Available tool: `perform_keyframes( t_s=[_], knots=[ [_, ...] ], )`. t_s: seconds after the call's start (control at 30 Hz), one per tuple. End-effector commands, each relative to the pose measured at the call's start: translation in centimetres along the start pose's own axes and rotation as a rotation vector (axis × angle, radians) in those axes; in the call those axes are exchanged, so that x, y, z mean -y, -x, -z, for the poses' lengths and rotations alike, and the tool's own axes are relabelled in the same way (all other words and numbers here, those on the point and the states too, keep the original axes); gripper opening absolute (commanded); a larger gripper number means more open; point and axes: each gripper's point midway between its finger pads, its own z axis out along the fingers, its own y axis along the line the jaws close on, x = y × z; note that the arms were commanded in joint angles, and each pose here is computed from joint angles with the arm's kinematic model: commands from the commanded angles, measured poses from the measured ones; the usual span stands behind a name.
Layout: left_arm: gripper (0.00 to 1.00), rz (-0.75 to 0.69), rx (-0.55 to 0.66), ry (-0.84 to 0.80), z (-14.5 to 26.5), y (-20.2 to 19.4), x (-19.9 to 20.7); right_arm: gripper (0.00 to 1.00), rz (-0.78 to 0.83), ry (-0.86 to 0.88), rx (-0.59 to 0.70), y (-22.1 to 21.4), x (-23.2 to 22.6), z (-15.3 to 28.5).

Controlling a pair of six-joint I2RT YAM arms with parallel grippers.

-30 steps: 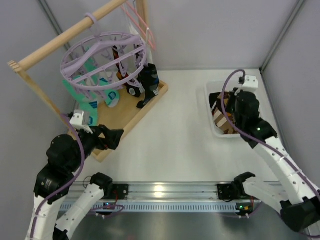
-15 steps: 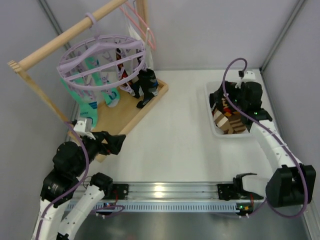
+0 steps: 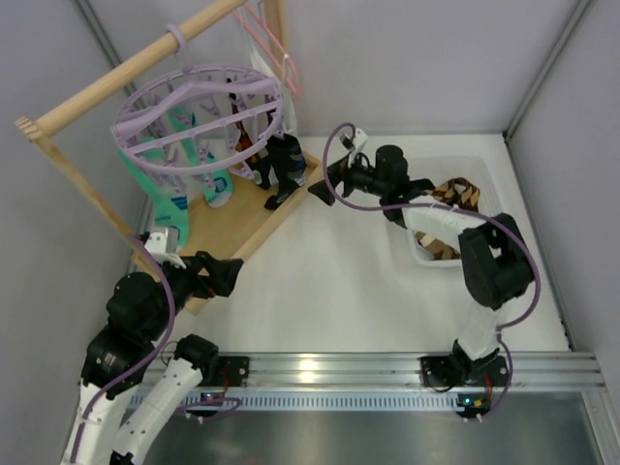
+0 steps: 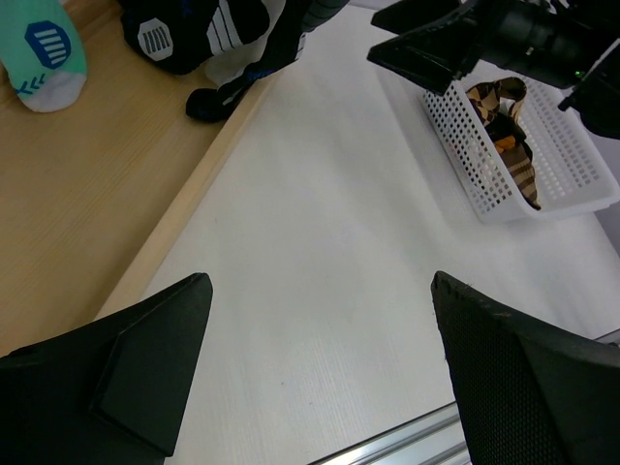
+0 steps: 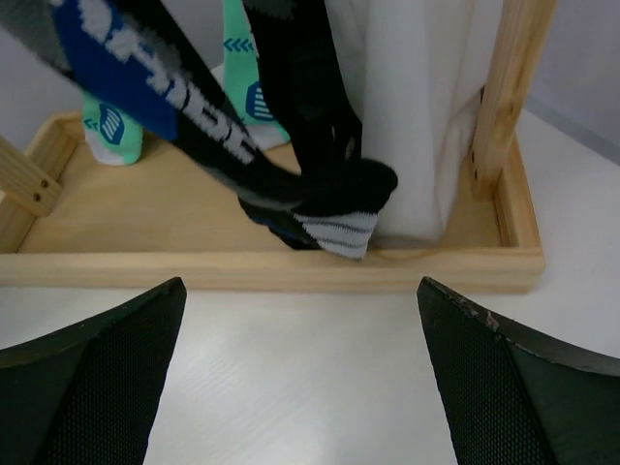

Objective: Remove the socks clipped to the hanger

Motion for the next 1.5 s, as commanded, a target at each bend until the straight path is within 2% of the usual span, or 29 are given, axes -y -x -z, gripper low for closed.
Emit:
perform_keyframes(
  t_s=[0.0, 0.03, 0.17, 0.2, 0.27, 0.3, 0.33, 0.4, 0.57, 0.73, 1.03, 1.13, 1.17, 1.23, 1.27, 1.33, 1.47],
  knots=[
    [0.98, 0.009, 0.035, -0.021, -0.5, 1.0, 0.6, 0.98, 0.178, 0.109, 0.145, 5.0, -1.2, -3.7],
    [0.98, 0.007, 0.033, -0.026, -0.5, 0.9, 0.6, 0.99, 0.196, 0.121, 0.168, 6.2, -1.1, -4.3],
    [0.98, 0.006, 0.031, -0.030, -0.6, 0.9, 0.7, 0.99, 0.256, 0.171, 0.143, 5.2, -0.3, -6.6],
    [0.98, 0.004, 0.033, -0.034, -0.6, 0.9, 0.8, 0.99, 0.252, 0.209, 0.121, 4.1, -0.4, -7.3],
    [0.98, 0.002, 0.027, -0.031, -0.7, 0.8, 0.7, 0.98, 0.266, 0.247, 0.095, 4.7, -0.5, -8.2],
    [0.98, 0.002, 0.024, -0.031, -0.9, 0.8, 0.7, 0.98, 0.252, 0.282, 0.054, 3.3, -0.5, -8.9],
    [0.98, 0.001, 0.021, -0.030, -0.9, 0.8, 0.7, 0.98, 0.279, 0.305, 0.070, 4.9, -0.9, -9.4],
    [0.98, -0.001, 0.013, -0.026, -1.1, 0.6, 0.7, 0.92, 0.264, 0.349, 0.025, 3.7, -1.3, -9.8],
    [0.98, -0.001, 0.001, -0.019, -1.4, 0.5, 0.6, 0.83, 0.274, 0.427, 0.028, 2.8, -3.3, -9.6],
    [0.98, -0.002, 0.001, -0.018, -1.5, 0.5, 0.6, 0.79, 0.273, 0.475, 0.027, 1.5, -5.2, -9.1],
    [0.98, 0.001, 0.006, -0.014, -1.4, 0.5, 0.5, 0.54, 0.308, 0.409, 0.125, 3.0, -6.6, -6.9],
    [0.98, -0.001, 0.012, -0.011, -1.3, 0.7, 0.4, 0.41, 0.280, 0.405, 0.157, 3.3, -7.3, -5.9],
    [0.98, -0.002, 0.012, -0.008, -1.3, 0.7, 0.4, 0.28, 0.290, 0.409, 0.209, 4.7, -7.9, -5.3],
    [0.98, -0.005, 0.019, -0.004, -1.2, 0.9, 0.3, 0.19, 0.265, 0.401, 0.224, 4.6, -8.4, -4.8],
    [0.98, -0.007, 0.020, -0.003, -1.2, 0.9, 0.3, 0.08, 0.279, 0.407, 0.257, 5.6, -9.1, -4.4],
    [0.98, -0.008, 0.030, -0.010, -1.0, 1.3, 0.5, 0.01, 0.249, 0.394, 0.272, 5.7, -9.6, -4.0],
    [0.98, 0.019, 0.073, -0.051, -0.1, 4.0, 2.2, 0.00, 0.230, 0.365, 0.331, 7.8, -11.9, -2.5]
  ],
)
